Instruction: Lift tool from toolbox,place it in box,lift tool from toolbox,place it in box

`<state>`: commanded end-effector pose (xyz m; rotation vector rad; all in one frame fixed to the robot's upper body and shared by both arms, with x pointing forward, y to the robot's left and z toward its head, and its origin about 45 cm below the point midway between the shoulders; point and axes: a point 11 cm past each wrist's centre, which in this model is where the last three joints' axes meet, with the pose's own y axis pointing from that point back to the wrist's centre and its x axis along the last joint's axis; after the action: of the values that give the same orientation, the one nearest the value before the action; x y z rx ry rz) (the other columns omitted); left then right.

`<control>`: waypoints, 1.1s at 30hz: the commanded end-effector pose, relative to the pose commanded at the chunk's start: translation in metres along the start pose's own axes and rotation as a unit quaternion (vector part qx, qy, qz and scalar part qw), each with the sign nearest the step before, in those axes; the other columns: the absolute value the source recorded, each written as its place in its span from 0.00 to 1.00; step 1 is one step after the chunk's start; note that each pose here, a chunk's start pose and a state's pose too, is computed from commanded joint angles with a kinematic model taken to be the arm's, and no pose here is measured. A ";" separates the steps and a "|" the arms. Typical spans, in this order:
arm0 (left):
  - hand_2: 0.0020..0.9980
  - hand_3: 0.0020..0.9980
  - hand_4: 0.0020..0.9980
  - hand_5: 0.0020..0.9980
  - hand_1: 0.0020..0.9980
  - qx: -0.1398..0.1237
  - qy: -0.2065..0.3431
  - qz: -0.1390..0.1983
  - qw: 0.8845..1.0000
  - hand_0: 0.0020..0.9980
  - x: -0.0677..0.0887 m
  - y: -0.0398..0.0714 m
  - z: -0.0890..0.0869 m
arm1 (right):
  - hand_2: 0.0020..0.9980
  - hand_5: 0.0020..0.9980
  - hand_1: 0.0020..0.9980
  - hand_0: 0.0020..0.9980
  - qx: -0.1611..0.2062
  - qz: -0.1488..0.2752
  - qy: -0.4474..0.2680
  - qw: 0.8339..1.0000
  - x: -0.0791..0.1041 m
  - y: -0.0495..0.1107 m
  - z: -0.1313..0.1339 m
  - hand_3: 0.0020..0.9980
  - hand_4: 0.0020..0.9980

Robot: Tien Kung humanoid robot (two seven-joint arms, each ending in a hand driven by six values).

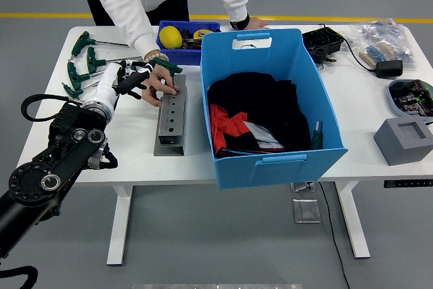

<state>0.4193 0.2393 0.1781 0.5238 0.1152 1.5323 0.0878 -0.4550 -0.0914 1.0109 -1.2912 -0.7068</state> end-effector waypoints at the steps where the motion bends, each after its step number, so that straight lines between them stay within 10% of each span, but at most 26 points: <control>1: 0.66 0.81 0.73 0.71 0.51 0.007 0.012 -0.007 1.000 0.33 -0.002 0.000 -0.002 | 0.70 0.64 0.62 0.64 0.000 0.000 0.000 1.000 0.000 0.000 0.000 0.56 0.82; 13: 0.70 0.90 0.74 0.77 0.54 0.085 0.217 -0.085 0.969 0.37 -0.025 -0.006 -0.018 | 0.70 0.65 0.62 0.64 -0.001 -0.001 0.005 1.000 -0.001 0.000 0.001 0.56 0.82; 24: 0.71 0.90 0.75 0.79 0.55 0.135 0.389 -0.128 0.902 0.37 -0.035 -0.012 -0.012 | 0.70 0.65 0.62 0.64 0.004 0.000 0.005 1.000 0.001 0.000 -0.005 0.56 0.82; 33: 0.71 0.90 0.76 0.81 0.55 0.136 0.390 -0.121 0.902 0.37 -0.034 -0.019 -0.016 | 0.70 0.65 0.62 0.64 0.008 0.001 0.006 1.000 0.002 0.001 -0.009 0.56 0.82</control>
<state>0.4287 0.2109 0.1483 0.0712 0.9913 1.4056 0.0973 -0.4547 -0.0895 1.0256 -1.2880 -0.6890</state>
